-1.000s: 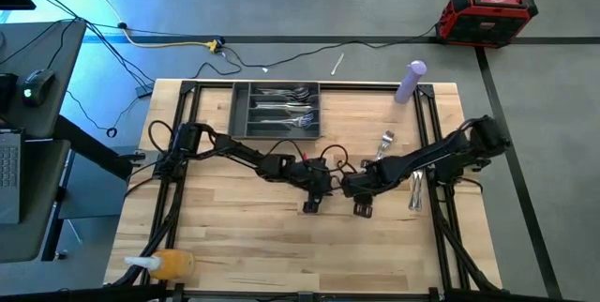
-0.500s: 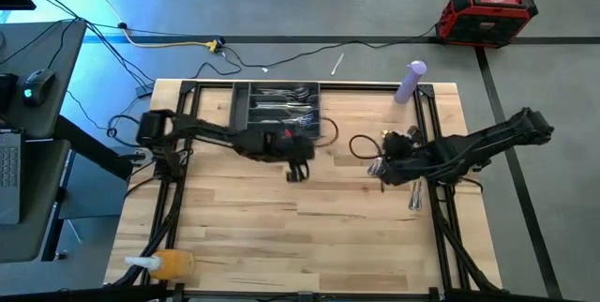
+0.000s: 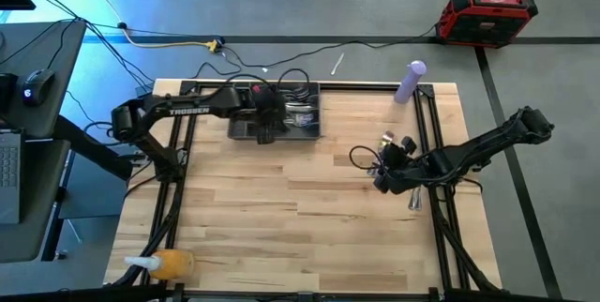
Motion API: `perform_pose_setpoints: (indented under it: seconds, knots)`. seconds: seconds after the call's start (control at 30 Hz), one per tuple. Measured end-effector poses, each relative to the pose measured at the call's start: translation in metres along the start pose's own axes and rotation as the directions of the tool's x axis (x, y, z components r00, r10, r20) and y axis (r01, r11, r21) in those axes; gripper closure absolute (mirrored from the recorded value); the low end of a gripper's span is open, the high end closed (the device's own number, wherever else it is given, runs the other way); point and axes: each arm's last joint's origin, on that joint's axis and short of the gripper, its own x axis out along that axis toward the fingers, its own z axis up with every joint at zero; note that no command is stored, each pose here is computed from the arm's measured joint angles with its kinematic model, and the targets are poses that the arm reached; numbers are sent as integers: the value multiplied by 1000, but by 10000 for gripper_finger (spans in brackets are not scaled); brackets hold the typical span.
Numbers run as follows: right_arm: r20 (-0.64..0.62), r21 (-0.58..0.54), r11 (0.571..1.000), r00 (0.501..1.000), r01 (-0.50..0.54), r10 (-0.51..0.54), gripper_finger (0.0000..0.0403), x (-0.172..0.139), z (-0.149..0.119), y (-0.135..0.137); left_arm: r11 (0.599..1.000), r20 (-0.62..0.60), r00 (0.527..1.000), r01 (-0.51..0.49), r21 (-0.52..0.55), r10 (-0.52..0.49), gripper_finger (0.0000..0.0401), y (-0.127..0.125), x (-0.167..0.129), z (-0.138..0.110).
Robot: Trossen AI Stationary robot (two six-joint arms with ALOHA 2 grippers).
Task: Sort silverware
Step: Put the silver fork into the organizing bin
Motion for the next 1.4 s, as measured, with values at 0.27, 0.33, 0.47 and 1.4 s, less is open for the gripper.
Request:
perform_pose_setpoints:
  seconds: [0.27,0.33,0.47,1.4]
  knots:
    - [34,-31,999,999,-34,35,240,-3,7,4,997,5,999,-31,-68,31,350,19,32,-31]
    - [36,-33,999,999,-38,39,240,-3,7,4,998,12,1000,-10,-68,11,346,23,37,-35]
    - [40,-29,999,998,-42,43,240,-3,7,5,997,34,998,49,-52,-47,339,23,43,-43]
    - [-332,-236,968,943,-87,4,240,15,-2,-17,974,240,970,79,-213,-26,168,-12,-12,1]
